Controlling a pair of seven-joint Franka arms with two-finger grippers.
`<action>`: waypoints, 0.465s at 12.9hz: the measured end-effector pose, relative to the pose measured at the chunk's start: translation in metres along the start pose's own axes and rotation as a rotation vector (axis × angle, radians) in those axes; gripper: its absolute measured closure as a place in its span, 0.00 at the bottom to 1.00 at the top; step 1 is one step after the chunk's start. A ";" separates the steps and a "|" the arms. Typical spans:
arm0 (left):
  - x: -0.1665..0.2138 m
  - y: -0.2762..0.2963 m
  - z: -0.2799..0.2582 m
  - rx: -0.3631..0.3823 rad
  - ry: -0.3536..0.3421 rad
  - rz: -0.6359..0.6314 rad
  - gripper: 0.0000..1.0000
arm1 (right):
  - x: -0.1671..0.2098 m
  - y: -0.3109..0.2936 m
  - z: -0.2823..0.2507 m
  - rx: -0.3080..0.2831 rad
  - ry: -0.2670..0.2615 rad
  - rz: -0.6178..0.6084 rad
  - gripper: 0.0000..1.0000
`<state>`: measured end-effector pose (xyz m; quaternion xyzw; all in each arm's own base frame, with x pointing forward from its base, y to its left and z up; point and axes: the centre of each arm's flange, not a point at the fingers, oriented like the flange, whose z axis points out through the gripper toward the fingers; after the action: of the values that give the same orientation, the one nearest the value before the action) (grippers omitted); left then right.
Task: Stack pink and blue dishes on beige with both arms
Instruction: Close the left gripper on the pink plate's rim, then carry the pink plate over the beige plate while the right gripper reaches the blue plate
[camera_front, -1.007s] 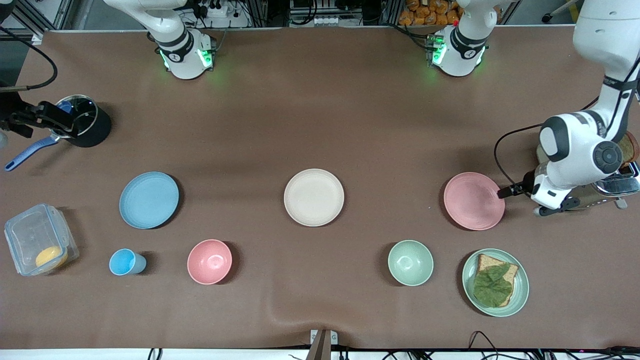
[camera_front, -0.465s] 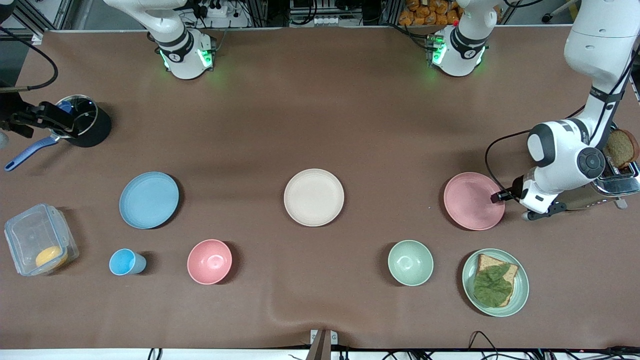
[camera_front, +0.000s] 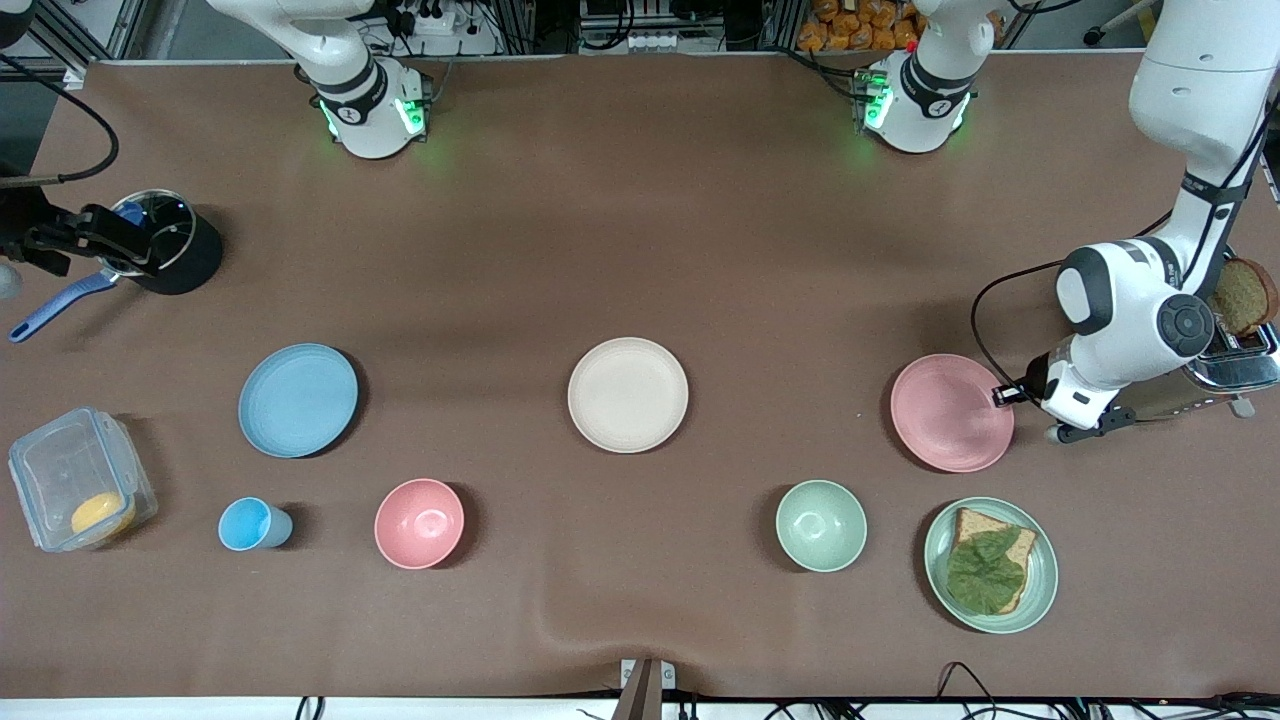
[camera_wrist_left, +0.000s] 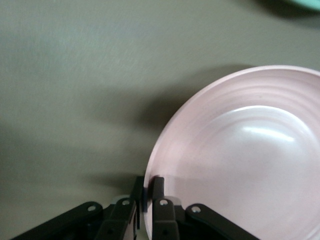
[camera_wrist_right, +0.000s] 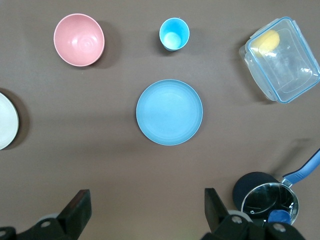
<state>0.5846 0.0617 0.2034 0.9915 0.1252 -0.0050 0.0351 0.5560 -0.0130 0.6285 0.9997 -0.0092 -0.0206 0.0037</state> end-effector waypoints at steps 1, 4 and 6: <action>0.002 0.011 -0.012 -0.008 0.015 0.023 0.90 | 0.000 0.000 0.000 0.000 0.000 0.000 0.00; 0.005 0.071 -0.073 -0.034 -0.006 0.130 0.94 | 0.001 0.000 0.001 0.000 -0.003 0.000 0.00; 0.004 0.124 -0.128 -0.050 -0.040 0.218 0.95 | 0.001 0.001 0.005 0.000 -0.009 0.001 0.00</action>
<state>0.6194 -0.0484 0.3398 0.9977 0.0158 -0.0181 0.0626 0.5565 -0.0136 0.6237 0.9996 -0.0097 -0.0253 0.0036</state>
